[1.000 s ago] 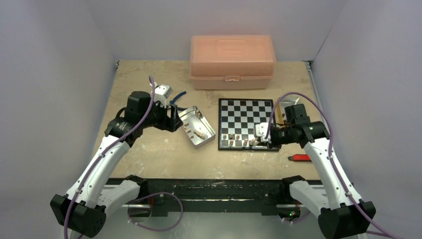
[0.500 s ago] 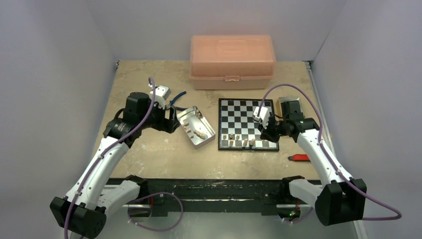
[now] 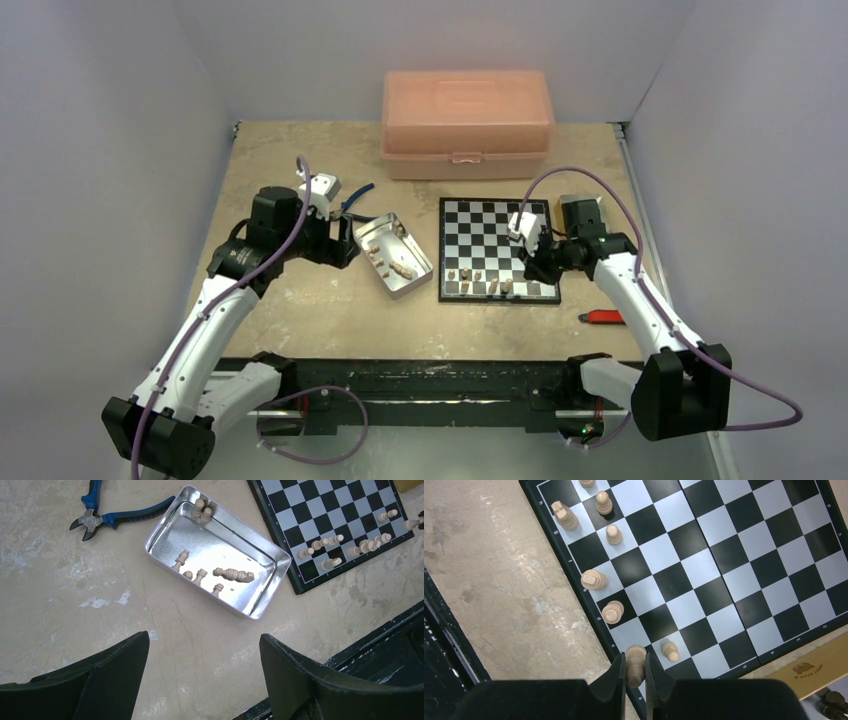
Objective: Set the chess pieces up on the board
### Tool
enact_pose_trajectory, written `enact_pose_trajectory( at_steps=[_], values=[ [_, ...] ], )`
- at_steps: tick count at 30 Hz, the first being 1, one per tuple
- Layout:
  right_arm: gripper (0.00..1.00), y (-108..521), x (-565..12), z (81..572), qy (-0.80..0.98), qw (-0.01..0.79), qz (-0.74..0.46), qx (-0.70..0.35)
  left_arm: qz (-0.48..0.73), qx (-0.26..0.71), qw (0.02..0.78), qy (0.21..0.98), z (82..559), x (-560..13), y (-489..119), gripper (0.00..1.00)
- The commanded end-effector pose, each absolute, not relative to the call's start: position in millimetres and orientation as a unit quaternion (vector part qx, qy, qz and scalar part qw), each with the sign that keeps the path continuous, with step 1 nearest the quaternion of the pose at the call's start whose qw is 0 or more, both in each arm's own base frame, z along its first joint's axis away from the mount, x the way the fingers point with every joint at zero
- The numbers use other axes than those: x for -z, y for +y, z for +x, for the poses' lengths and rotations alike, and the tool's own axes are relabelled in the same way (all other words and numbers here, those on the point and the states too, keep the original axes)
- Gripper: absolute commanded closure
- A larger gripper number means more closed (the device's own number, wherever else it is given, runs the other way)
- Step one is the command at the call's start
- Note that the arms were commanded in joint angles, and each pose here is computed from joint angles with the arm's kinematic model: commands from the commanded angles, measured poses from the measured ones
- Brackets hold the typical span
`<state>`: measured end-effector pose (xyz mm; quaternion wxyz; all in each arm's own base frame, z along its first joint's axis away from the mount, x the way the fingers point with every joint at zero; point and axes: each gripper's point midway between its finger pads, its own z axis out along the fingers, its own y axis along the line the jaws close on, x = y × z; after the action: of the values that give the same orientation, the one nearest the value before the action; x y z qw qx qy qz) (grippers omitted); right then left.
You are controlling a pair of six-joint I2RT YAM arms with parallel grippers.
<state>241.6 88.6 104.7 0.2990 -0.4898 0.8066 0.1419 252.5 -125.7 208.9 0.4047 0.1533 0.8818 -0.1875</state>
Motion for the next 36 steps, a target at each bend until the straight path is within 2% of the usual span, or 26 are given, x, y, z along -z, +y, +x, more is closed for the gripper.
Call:
enact_pose_trajectory(
  at_steps=[1, 2, 6, 15, 20, 36],
  values=[
    [1.00, 92.8, -104.2, 237.5, 0.793, 0.299, -0.507, -0.158, 0.154, 0.186, 0.414, 0.878, 254.1, -212.1, -123.9, 0.19],
    [0.99, 90.4, -102.9, 241.0, 0.769, 0.302, -0.544, -0.142, 0.155, 0.186, 0.415, 0.877, 254.2, -212.3, -124.0, 0.19],
    [0.99, 91.3, -95.4, 241.5, 0.756, 0.293, -0.567, -0.146, 0.155, 0.187, 0.413, 0.878, 254.1, -211.5, -124.5, 0.19],
    [0.97, 96.1, -90.8, 237.5, 0.744, 0.301, -0.576, -0.157, 0.156, 0.192, 0.412, 0.877, 254.7, -211.3, -125.4, 0.19],
    [0.97, 97.8, -79.4, 233.2, 0.748, 0.277, -0.577, -0.176, 0.155, 0.196, 0.411, 0.877, 254.4, -211.6, -126.2, 0.19],
    [0.93, 98.0, -63.3, 243.0, 0.768, 0.266, -0.562, -0.153, 0.157, 0.198, 0.409, 0.877, 253.5, -211.1, -127.1, 0.19]
  ],
)
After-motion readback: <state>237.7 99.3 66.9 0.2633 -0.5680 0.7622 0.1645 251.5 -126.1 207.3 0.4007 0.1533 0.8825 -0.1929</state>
